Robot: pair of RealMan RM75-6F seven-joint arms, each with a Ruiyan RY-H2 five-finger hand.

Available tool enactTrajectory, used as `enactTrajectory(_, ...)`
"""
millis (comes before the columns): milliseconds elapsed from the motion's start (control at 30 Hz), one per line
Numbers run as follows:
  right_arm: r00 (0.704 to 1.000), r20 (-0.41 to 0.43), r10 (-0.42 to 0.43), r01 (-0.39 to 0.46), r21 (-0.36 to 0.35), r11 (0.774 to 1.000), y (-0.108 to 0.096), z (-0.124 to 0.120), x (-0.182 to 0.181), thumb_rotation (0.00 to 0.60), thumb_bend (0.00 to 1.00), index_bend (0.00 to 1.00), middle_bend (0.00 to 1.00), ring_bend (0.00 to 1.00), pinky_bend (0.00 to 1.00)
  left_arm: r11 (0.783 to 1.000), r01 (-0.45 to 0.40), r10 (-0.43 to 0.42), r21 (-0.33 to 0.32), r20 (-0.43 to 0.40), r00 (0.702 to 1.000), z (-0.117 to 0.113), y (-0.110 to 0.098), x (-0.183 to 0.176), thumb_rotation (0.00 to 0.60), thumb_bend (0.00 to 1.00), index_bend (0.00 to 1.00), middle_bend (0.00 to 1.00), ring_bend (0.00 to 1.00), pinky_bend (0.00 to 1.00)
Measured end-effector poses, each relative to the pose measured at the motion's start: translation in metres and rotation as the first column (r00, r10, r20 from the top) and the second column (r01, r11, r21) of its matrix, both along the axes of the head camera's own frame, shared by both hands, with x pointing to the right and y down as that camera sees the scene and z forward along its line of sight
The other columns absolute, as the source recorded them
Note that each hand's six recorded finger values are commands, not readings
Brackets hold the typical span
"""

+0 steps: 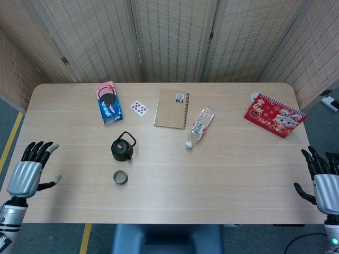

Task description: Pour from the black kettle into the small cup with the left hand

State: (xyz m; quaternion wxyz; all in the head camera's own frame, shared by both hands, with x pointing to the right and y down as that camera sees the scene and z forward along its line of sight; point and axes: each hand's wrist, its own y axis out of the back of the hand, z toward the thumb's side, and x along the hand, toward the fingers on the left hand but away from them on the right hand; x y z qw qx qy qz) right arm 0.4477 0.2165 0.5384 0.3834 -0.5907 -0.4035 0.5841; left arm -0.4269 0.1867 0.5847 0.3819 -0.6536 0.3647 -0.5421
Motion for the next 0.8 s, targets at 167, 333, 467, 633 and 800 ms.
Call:
enactTrajectory(167, 1.0, 0.0, -0.008, 0.008, -0.003, 1.0, 0.0, -0.002, -0.001, 0.6, 0.29, 0.01, 0.07, 0.17, 0.0, 0.996, -0.076, 0.074, -0.045, -0.045, 0.996, 0.012, -0.024, 0.02, 0.6, 0.25, 0.18, 0.16, 0.1, 0.0)
enactTrajectory(333, 1.0, 0.002, -0.018, 0.018, -0.002, 1.0, 0.0, -0.005, -0.004, 0.6, 0.29, 0.02, 0.07, 0.17, 0.0, 0.982, -0.162, 0.155, -0.094, -0.077, 0.985, 0.027, -0.048, 0.045, 0.6, 0.25, 0.18, 0.17, 0.1, 0.0)
enactTrajectory(467, 1.0, 0.001, -0.021, 0.021, -0.001, 1.0, 0.001, -0.007, -0.004, 0.6, 0.29, 0.02, 0.07, 0.17, 0.0, 0.969, -0.208, 0.199, -0.135, -0.08, 0.977, 0.04, -0.064, 0.062, 0.6, 0.25, 0.19, 0.17, 0.1, 0.0)
enactTrajectory(633, 1.0, 0.0, -0.024, 0.024, -0.002, 1.0, 0.002, -0.009, -0.005, 0.6, 0.29, 0.02, 0.07, 0.17, 0.0, 0.955, -0.246, 0.234, -0.168, -0.089, 0.968, 0.054, -0.084, 0.085, 0.6, 0.24, 0.21, 0.19, 0.1, 0.0)
enactTrajectory(800, 1.0, 0.001, -0.026, 0.026, 0.001, 1.0, 0.002, -0.011, -0.005, 0.6, 0.29, 0.02, 0.07, 0.18, 0.0, 0.946, -0.252, 0.237, -0.202, -0.094, 0.967, 0.066, -0.1, 0.099, 0.6, 0.23, 0.23, 0.19, 0.1, 0.0)
